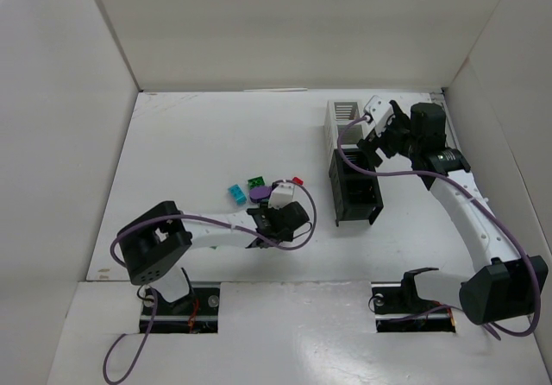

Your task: Sort the legos into containers by color

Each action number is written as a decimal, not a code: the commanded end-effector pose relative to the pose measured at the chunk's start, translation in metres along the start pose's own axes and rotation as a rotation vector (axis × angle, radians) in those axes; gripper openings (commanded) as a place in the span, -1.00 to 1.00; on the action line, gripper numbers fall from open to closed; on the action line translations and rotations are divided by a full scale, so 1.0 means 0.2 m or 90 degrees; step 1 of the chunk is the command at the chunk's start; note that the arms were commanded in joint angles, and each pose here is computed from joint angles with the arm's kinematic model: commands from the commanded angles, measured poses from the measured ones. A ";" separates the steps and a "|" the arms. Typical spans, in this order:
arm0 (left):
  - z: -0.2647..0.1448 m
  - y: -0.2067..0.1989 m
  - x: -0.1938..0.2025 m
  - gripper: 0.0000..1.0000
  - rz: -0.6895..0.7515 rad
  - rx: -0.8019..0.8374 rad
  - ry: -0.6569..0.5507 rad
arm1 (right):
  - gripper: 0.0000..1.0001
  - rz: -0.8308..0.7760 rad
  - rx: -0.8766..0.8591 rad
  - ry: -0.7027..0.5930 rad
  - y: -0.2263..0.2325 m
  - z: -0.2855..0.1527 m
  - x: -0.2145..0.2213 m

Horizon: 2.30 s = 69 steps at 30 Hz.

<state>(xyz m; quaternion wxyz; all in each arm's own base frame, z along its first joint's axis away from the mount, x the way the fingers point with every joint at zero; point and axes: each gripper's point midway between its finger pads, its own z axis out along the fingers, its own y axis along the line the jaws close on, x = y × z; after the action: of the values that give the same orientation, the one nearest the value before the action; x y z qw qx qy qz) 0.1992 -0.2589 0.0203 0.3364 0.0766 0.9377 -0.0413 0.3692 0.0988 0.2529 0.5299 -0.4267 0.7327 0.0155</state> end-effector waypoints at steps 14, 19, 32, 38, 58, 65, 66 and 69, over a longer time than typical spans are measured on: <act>-0.46 -0.25 -0.97 -0.47 -0.019 0.032 -0.209 | 0.93 0.102 0.226 0.030 -0.06 -0.48 0.11; -0.40 -0.38 -1.47 -0.47 0.020 0.086 -0.273 | 0.93 0.114 0.267 0.006 -0.06 -0.58 0.09; -0.12 -0.66 -2.20 -0.42 0.037 0.283 -0.407 | 0.96 0.145 0.309 0.015 -0.01 -0.66 0.18; 0.03 -0.71 -2.32 -0.40 -0.002 0.308 -0.472 | 0.96 0.135 0.292 0.004 0.00 -0.63 0.18; 0.16 -0.79 -2.07 0.06 0.047 0.317 -0.399 | 0.96 0.137 0.261 0.030 0.01 -0.52 0.23; -0.10 -0.74 -2.21 0.52 0.036 0.321 -0.454 | 0.96 0.109 0.233 0.011 0.02 -0.51 0.19; -0.15 -0.73 -2.23 0.58 0.033 0.324 -0.464 | 0.96 0.102 0.224 0.006 0.03 -0.51 0.18; -0.39 -0.66 -2.31 1.00 0.036 0.323 -0.500 | 0.96 0.082 0.197 -0.006 0.05 -0.48 0.13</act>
<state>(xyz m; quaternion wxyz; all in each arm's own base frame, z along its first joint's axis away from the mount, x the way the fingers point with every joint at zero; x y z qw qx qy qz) 0.5015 -0.4624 0.2462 0.5566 0.1809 0.7675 -0.2614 0.2802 0.0309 0.2463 0.5597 -0.2681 0.7808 -0.0720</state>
